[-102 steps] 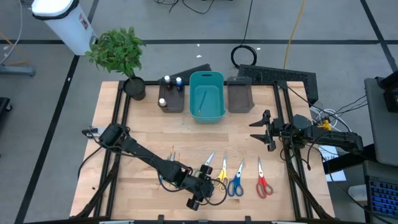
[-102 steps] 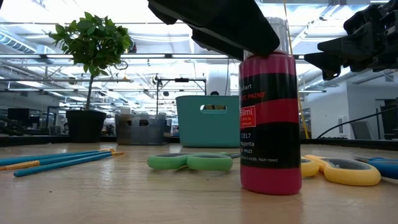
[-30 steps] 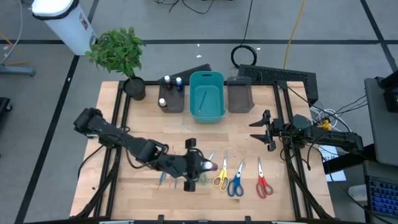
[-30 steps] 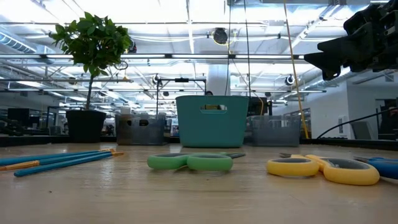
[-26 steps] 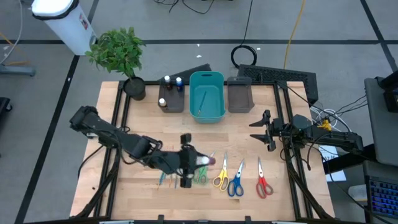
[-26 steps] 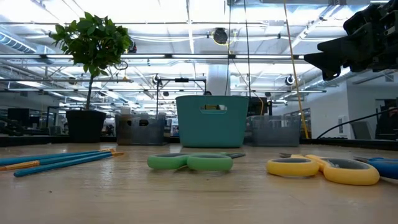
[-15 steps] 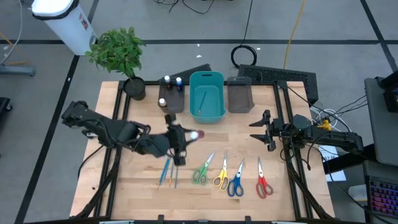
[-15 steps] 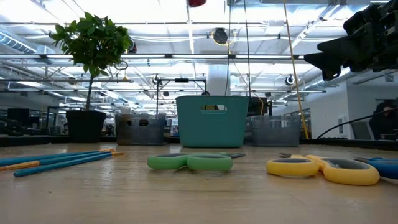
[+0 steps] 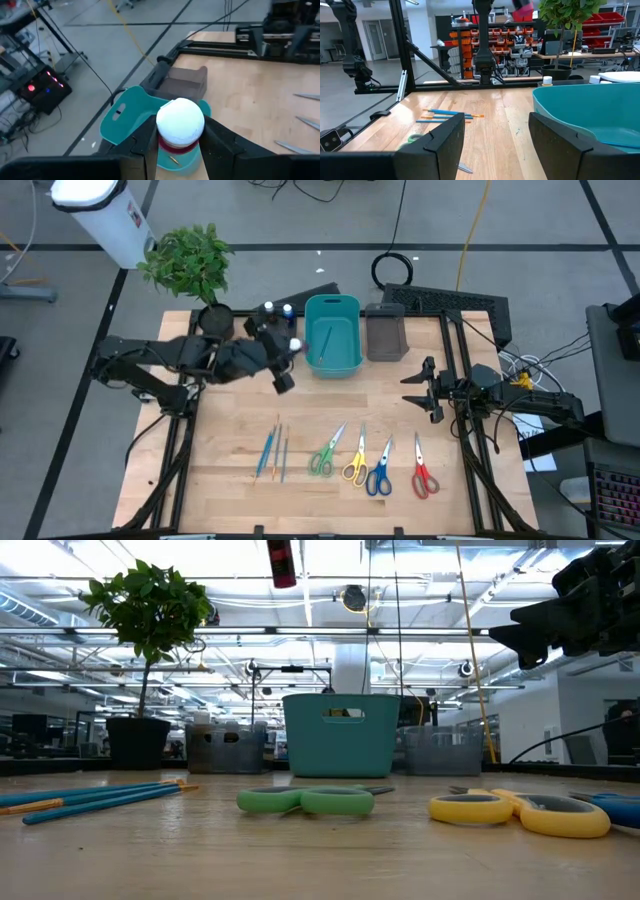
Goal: Pick & Place Paint Supplies
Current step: Put the pink paint bottle into the left black bin
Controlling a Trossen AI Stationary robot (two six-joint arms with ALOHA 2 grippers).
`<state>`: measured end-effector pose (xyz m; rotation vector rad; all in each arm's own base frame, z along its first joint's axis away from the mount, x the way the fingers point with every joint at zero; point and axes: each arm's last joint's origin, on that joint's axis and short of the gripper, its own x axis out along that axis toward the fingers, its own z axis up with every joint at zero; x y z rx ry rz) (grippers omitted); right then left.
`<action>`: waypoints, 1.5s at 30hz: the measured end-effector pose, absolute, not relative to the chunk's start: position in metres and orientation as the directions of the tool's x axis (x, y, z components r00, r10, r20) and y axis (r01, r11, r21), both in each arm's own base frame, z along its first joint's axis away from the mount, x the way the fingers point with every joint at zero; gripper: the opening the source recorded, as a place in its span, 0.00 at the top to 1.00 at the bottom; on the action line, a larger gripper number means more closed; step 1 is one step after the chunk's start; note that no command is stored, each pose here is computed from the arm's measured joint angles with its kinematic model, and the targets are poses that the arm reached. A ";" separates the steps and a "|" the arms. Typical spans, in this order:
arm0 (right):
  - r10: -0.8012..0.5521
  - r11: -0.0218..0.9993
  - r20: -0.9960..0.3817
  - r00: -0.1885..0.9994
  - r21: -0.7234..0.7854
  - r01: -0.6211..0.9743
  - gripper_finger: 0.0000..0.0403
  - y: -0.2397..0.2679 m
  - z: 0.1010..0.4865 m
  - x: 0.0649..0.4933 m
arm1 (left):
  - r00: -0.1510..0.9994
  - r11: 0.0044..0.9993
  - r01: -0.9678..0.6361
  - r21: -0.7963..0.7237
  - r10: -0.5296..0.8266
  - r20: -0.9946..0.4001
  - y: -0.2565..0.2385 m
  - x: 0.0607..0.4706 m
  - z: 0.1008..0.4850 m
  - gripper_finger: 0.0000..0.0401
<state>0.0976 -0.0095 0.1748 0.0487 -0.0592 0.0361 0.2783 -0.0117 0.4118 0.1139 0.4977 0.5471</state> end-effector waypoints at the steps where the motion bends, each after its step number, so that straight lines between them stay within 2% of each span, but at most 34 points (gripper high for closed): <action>1: 0.035 0.998 0.060 0.998 0.048 -0.038 0.47 -0.009 0.175 0.098 | 0.735 0.850 -0.477 0.224 0.525 -0.430 -0.006 0.277 0.412 0.70; 11: 0.035 0.998 0.059 0.998 0.048 -0.038 0.47 -0.009 0.175 0.098 | 0.672 0.792 -0.599 0.118 0.577 -0.463 0.048 0.277 0.399 0.70; 16: 0.035 0.998 0.059 0.998 0.048 -0.038 0.47 -0.009 0.175 0.098 | 0.648 0.735 -0.677 0.026 0.612 -0.453 0.079 0.262 0.371 0.70; 22: 0.035 0.998 0.060 0.998 0.048 -0.037 0.47 -0.009 0.175 0.098 | 0.596 0.621 -0.774 -0.122 0.652 -0.468 0.117 0.249 0.317 0.70; 29: 0.035 0.998 0.059 0.998 0.048 -0.038 0.47 -0.009 0.175 0.098 | 0.549 0.576 -0.806 -0.137 0.642 -0.534 0.137 0.255 0.258 0.70; 33: 0.035 0.998 0.060 0.998 0.048 -0.038 0.47 -0.009 0.175 0.098 | 0.517 0.540 -0.829 -0.145 0.641 -0.567 0.144 0.258 0.245 0.70; 45: 0.034 0.998 0.059 0.998 0.048 -0.037 0.47 -0.009 0.175 0.098 | 0.496 0.547 -0.827 -0.133 0.597 -0.631 0.140 0.267 0.227 0.70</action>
